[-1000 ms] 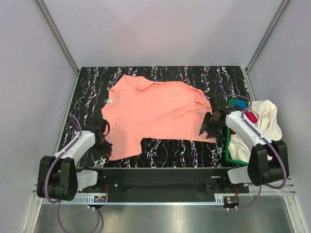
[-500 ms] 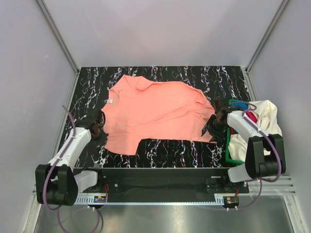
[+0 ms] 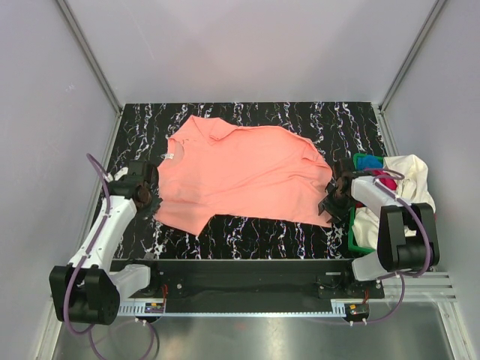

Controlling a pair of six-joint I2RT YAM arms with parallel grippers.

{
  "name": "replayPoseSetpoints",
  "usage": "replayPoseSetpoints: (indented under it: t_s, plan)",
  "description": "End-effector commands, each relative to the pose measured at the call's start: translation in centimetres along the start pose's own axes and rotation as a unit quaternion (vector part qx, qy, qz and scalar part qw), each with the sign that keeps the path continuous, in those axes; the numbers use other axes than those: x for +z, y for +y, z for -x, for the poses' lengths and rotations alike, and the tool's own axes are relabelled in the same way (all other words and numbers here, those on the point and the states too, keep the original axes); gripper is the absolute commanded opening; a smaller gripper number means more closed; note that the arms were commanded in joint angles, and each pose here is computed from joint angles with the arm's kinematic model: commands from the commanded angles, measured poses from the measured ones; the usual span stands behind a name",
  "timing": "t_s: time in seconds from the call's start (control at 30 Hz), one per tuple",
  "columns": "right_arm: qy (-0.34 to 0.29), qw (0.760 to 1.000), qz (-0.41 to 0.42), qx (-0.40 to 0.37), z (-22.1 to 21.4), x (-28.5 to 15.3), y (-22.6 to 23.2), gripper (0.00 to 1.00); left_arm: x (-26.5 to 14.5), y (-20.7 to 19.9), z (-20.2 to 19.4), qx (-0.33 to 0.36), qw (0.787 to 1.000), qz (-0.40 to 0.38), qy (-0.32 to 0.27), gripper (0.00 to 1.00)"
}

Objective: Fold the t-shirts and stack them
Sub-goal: Flatten the tshirt out

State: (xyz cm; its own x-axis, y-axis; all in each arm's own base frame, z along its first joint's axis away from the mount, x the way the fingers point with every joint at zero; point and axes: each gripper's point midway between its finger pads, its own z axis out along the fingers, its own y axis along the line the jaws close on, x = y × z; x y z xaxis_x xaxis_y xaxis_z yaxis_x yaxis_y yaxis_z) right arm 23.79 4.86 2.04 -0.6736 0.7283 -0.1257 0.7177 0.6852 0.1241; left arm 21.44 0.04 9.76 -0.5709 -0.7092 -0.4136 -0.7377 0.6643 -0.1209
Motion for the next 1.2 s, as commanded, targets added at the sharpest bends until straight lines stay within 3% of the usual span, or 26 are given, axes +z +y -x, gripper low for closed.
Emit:
replayPoseSetpoints:
  t_s: [0.0, 0.27, 0.37, 0.43, 0.47, 0.5, 0.57, 0.77, 0.87, 0.93, 0.97, 1.03, 1.1, 1.13, 1.17]
  plan:
    - [-0.02, 0.999, -0.017, 0.022, 0.6, 1.0, -0.4, 0.47, -0.7, -0.8, 2.2, 0.0, 0.999, -0.007, -0.036, 0.0]
    - [0.005, 0.999, -0.023, 0.039, -0.9, 1.8, -1.2, 0.55, -0.6, -1.2, 2.3, 0.008, 0.999, -0.012, -0.036, 0.0]
    - [0.018, 0.999, -0.018, 0.036, -1.0, 3.1, -0.7, 0.52, -0.7, -1.4, 2.6, 0.009, 0.999, -0.015, -0.039, 0.0]
    - [0.02, 0.999, -0.015, 0.025, -0.5, 3.3, 0.0, 0.39, -0.9, -1.6, 2.8, 0.009, 0.999, -0.018, -0.039, 0.0]
    - [0.016, 1.0, -0.007, 0.019, 0.0, 3.2, 0.8, 0.29, -1.2, -2.0, 3.2, 0.007, 0.999, -0.024, -0.044, 0.0]
    - [0.016, 1.0, -0.006, 0.015, 0.2, 3.0, 1.0, 0.13, -1.4, -2.3, 3.4, 0.006, 0.999, -0.027, -0.046, 0.0]
    - [0.02, 1.0, 0.012, 0.013, 0.3, 2.2, 1.9, 0.01, -2.2, -2.9, 4.2, 0.0, 0.998, -0.039, -0.055, 0.0]
    - [-0.02, 0.998, 0.06, -0.018, 3.0, -2.5, 4.8, 0.0, -6.3, -6.7, 7.6, 0.005, 0.987, -0.125, -0.099, 0.0]
    - [-0.068, 0.99, 0.116, -0.031, 6.1, -6.7, 8.4, 0.0, -10.3, -10.9, 10.7, 0.044, 0.965, -0.218, -0.14, 0.0]
    - [-0.098, 0.985, 0.136, -0.049, 8.3, -8.5, 10.7, 0.0, -14.5, -14.1, 13.9, 0.055, 0.935, -0.29, -0.195, 0.0]
    - [-0.134, 0.974, 0.174, -0.055, 10.6, -11.6, 13.4, 0.0, -15.9, -16.1, 14.6, 0.071, 0.921, -0.329, -0.198, 0.0]
    - [-0.161, 0.965, 0.193, -0.074, 13.0, -13.4, 15.9, 0.0, -21.3, -19.7, 18.4, 0.092, 0.875, -0.399, -0.258, 0.0]
    - [-0.219, 0.94, 0.245, -0.09, 16.1, -19.3, 19.5, 0.0, -25.8, -22.0, 21.3, 0.11, 0.83, -0.447, -0.315, 0.0]
    - [-0.231, 0.935, 0.252, -0.093, 17.2, -20.2, 20.6, 0.0, -30.7, -22.5, 23.2, 0.122, 0.793, -0.473, -0.365, 0.0]
    - [-0.272, 0.912, 0.291, -0.095, 18.8, -25.1, 22.3, 0.0, -31.3, -23.8, 24.1, 0.134, 0.782, -0.482, -0.372, 0.0]
